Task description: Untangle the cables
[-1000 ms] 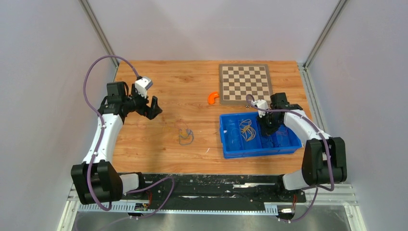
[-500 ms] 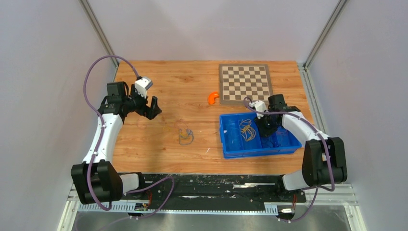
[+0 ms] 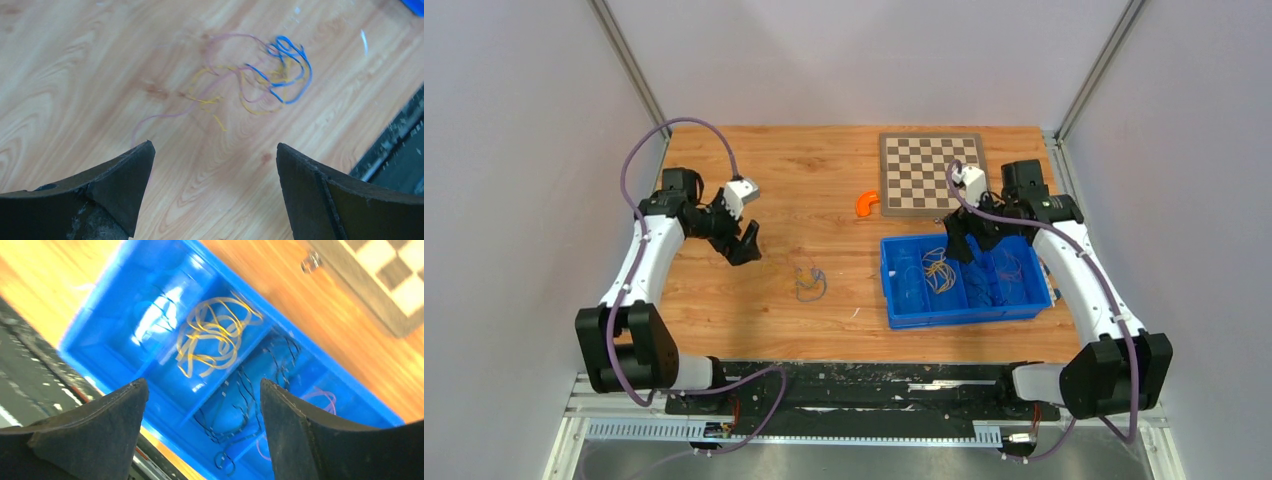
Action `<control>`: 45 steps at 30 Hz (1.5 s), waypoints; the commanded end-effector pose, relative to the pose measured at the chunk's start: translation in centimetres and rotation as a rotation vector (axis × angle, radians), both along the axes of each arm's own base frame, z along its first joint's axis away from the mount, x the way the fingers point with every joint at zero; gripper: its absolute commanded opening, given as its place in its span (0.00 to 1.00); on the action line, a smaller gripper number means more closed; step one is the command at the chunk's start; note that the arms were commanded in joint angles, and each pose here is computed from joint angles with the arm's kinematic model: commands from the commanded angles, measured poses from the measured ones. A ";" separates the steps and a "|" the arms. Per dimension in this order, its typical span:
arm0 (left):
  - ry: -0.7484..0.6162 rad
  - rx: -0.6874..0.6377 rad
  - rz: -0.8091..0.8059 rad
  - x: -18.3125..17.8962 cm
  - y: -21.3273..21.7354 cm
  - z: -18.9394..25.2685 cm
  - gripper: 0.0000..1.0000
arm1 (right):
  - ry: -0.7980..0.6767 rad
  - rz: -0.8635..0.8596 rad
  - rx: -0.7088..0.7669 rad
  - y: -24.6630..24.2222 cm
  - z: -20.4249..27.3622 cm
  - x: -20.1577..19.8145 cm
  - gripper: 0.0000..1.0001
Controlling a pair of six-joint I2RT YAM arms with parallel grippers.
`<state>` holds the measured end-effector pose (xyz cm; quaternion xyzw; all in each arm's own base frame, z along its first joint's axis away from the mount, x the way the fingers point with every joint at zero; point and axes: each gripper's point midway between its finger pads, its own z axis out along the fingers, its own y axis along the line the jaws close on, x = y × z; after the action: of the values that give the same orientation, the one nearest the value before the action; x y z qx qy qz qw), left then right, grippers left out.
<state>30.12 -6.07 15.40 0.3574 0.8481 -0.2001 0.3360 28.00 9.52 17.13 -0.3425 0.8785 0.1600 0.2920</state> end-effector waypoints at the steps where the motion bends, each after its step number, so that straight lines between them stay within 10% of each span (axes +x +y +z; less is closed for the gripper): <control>1: -0.015 -0.042 -0.306 -2.8 -3.1 -0.4 1.00 | 0.011 0.148 0.261 6.2 5.2 -1.0 0.81; 18: -0.506 0.261 -0.887 -0.9 -7.8 -9.1 0.95 | 0.244 0.315 0.418 21.1 -1.2 1.5 0.78; 22: -0.443 0.357 -0.936 -0.5 -7.8 -12.1 0.74 | 0.272 0.310 0.420 22.2 -2.7 1.6 0.78; 28: -0.393 0.299 -0.796 0.4 -8.4 -9.2 0.03 | 0.242 0.300 0.440 23.2 -3.3 1.9 0.81; 45: -0.050 -0.213 -0.252 -1.7 -8.7 -1.8 0.00 | 0.112 0.411 0.472 30.2 -6.9 1.5 0.92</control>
<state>28.60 -14.53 12.52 0.5029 0.7370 -0.2597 0.3696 28.05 38.04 9.57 -0.4263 0.7658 0.4206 0.2346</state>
